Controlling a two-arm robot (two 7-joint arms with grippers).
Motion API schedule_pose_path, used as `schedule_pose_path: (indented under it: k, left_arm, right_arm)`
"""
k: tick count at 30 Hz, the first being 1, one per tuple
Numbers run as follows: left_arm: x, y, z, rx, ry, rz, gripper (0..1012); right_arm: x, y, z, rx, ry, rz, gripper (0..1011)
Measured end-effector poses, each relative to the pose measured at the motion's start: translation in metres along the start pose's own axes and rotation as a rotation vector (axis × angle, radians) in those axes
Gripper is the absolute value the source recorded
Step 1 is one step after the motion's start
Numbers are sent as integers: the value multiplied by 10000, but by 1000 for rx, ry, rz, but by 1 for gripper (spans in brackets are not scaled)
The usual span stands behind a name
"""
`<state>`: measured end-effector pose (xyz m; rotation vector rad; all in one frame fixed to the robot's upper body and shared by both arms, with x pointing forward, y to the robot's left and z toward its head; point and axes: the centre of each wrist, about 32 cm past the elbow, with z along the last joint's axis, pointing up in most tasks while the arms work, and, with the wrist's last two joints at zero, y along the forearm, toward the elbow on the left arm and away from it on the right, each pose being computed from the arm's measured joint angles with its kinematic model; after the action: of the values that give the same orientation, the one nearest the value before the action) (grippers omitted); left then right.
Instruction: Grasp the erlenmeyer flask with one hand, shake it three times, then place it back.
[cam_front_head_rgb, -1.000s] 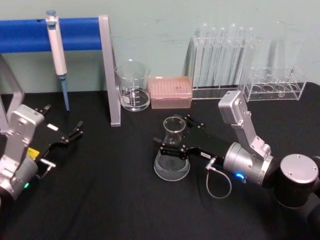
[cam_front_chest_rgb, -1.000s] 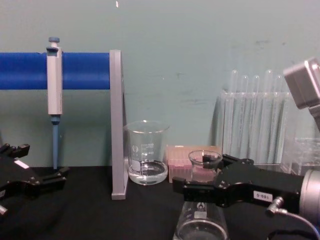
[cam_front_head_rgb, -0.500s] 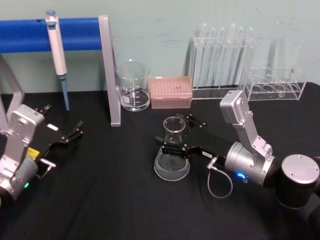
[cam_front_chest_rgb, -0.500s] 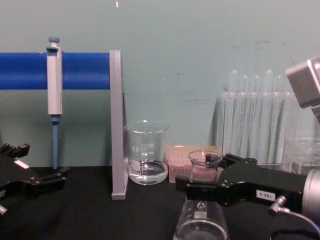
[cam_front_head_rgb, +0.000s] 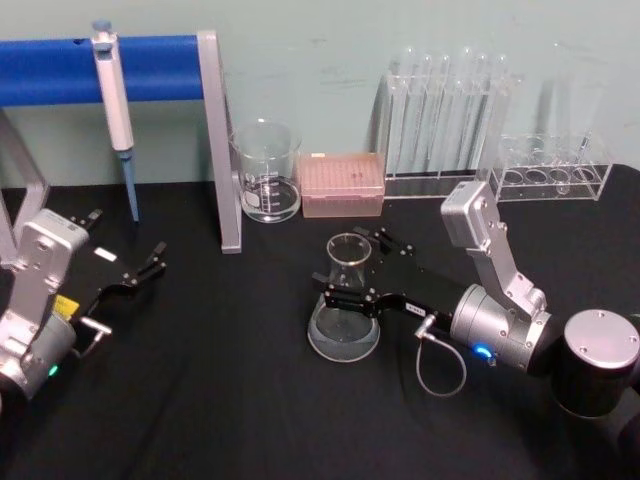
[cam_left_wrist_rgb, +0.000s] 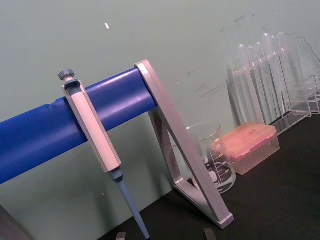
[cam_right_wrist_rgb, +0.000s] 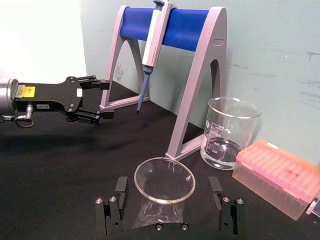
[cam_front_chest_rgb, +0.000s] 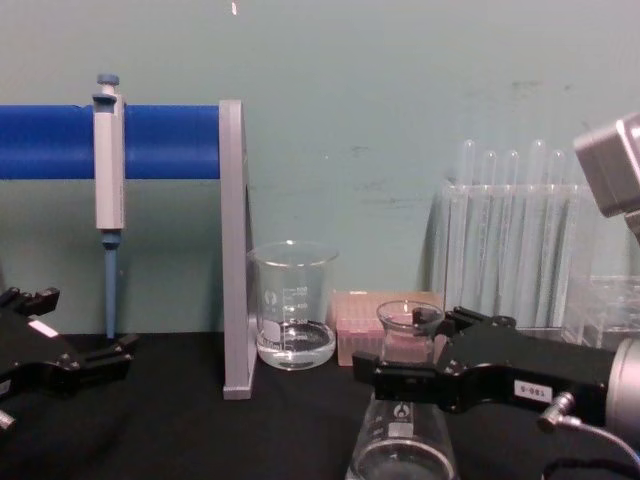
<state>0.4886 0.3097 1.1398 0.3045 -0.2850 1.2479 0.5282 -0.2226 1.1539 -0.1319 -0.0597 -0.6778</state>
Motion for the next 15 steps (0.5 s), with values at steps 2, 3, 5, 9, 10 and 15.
schedule_pose_path:
  k: [2, 3, 5, 9, 10, 15]
  left_arm:
    - [0, 0, 0, 0, 0, 0, 1001]
    - [0, 0, 0, 0, 0, 0, 1001]
    - [0, 0, 0, 0, 0, 0, 1001]
    - [0, 0, 0, 0, 0, 0, 1001]
    - [0, 0, 0, 0, 0, 0, 1001]
    - [0, 0, 0, 0, 0, 0, 1001]
  right_arm:
    - [0, 1, 0, 0, 0, 0, 1000]
    - [0, 1, 0, 0, 1, 0, 1000]
    - [1, 1, 0, 0, 1, 0, 997]
    - [2, 1, 0, 0, 1, 0, 927]
    - [3, 1, -1, 0, 1, 0, 903]
    - [3, 1, -1, 0, 2, 0, 787]
